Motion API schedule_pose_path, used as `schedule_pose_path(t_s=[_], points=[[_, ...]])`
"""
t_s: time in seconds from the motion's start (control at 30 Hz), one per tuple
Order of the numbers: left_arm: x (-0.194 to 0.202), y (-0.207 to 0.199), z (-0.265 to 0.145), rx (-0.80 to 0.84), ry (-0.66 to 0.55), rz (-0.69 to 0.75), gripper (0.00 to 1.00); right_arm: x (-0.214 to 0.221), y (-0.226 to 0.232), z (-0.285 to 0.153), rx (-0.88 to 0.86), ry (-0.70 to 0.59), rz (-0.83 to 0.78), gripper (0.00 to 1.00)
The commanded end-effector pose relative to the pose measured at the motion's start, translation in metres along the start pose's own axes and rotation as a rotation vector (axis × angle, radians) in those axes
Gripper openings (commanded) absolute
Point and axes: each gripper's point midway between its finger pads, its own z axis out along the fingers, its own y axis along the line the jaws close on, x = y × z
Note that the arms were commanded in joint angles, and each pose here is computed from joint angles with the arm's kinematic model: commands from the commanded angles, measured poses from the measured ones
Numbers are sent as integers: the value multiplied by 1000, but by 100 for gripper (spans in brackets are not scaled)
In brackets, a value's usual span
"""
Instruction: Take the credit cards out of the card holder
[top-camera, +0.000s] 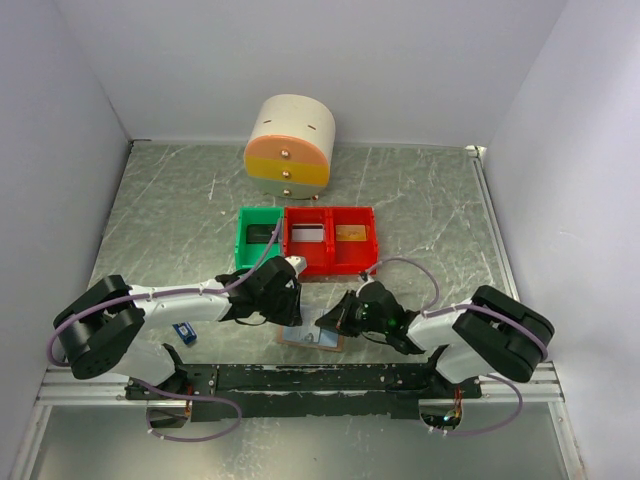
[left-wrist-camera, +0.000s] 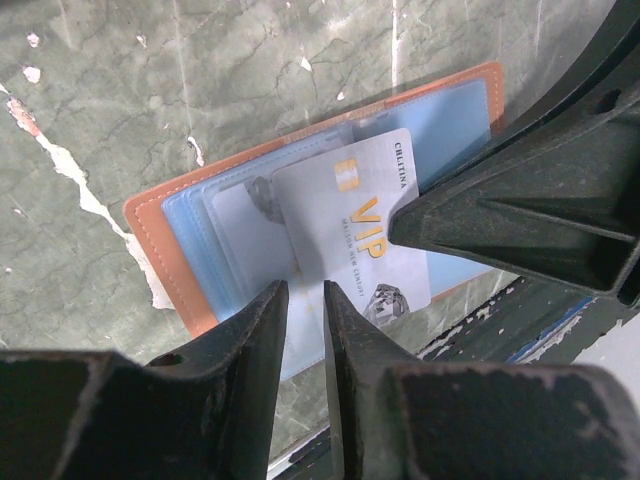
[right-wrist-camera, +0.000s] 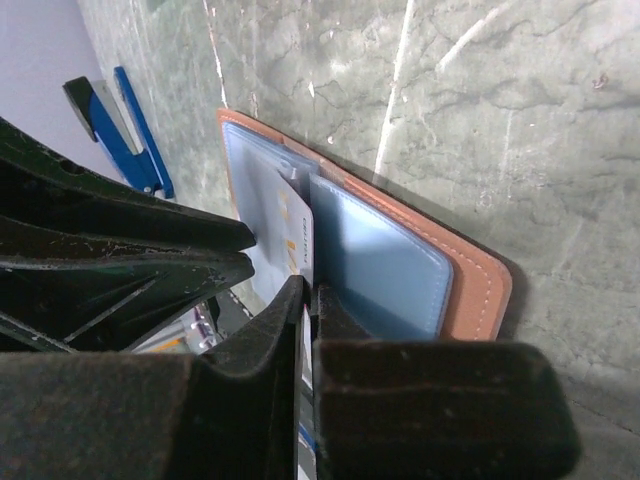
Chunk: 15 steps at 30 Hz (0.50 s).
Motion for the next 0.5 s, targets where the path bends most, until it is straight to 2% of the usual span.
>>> schedule_pose_path(t_s=[0.0, 0.23, 0.4, 0.47], points=[[19, 13, 3, -43, 68, 20, 33, -1, -9, -4, 8, -19, 10, 0], [18, 11, 3, -36, 64, 22, 33, -1, -19, -13, 39, -34, 2, 0], [17, 9, 5, -24, 61, 25, 31, -2, -10, -12, -1, -34, 9, 12], [18, 10, 6, -24, 65, 28, 31, -3, -5, -10, -26, -37, 12, 14]])
